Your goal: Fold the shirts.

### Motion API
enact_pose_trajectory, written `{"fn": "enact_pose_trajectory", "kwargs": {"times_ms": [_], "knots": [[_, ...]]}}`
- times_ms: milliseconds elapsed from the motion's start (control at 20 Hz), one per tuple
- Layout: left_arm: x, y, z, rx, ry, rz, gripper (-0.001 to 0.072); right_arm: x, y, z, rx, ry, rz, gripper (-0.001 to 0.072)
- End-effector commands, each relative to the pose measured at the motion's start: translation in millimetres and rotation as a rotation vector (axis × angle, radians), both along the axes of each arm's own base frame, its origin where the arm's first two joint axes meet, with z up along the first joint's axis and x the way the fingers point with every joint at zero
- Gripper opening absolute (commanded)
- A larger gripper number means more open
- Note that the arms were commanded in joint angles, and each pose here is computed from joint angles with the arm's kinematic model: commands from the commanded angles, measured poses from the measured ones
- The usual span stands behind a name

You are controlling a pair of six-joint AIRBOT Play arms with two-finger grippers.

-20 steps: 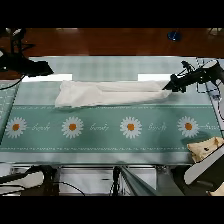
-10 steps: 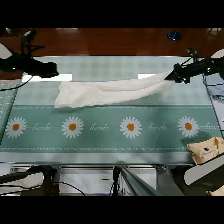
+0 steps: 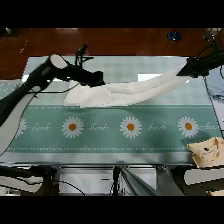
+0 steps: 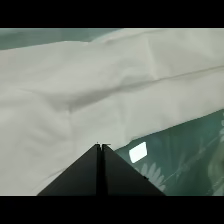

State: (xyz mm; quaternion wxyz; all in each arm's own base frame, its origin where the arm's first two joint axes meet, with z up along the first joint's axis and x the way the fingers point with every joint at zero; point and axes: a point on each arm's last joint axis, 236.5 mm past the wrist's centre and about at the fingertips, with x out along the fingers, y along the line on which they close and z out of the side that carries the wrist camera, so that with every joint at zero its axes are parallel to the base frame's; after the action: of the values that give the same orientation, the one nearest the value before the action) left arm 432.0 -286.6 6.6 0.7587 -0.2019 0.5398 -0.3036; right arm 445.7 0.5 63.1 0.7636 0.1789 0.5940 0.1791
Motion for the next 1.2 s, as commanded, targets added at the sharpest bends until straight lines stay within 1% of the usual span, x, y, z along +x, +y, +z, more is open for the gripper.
{"fn": "enact_pose_trajectory", "kwargs": {"times_ms": [0,300,500,700,800,950,1150], "knots": [[-18,-62,-18,-0.097,0.083,0.007,0.0027,-17,-1,18,-0.031,-0.002,0.025,0.0024],[-45,-109,-38,-0.105,0.169,0.005,0.0026,-35,4,71,-0.070,-0.114,0.033,0.0024],[-54,-135,-46,-0.119,0.209,0.042,0.0026,-47,8,99,-0.092,-0.176,0.037,0.0024],[-68,-176,-53,-0.198,0.286,0.062,0.0026,-60,11,114,-0.102,-0.199,0.048,0.0024],[-74,-196,-57,-0.217,0.294,0.062,0.0026,-65,13,116,-0.097,-0.193,0.058,0.0024],[-85,-218,-74,-0.212,0.343,0.056,0.0026,-67,18,124,-0.087,-0.217,0.060,0.0024],[-90,-229,-85,-0.209,0.380,0.048,0.0025,-68,18,134,-0.096,-0.251,0.053,0.0024]]}}
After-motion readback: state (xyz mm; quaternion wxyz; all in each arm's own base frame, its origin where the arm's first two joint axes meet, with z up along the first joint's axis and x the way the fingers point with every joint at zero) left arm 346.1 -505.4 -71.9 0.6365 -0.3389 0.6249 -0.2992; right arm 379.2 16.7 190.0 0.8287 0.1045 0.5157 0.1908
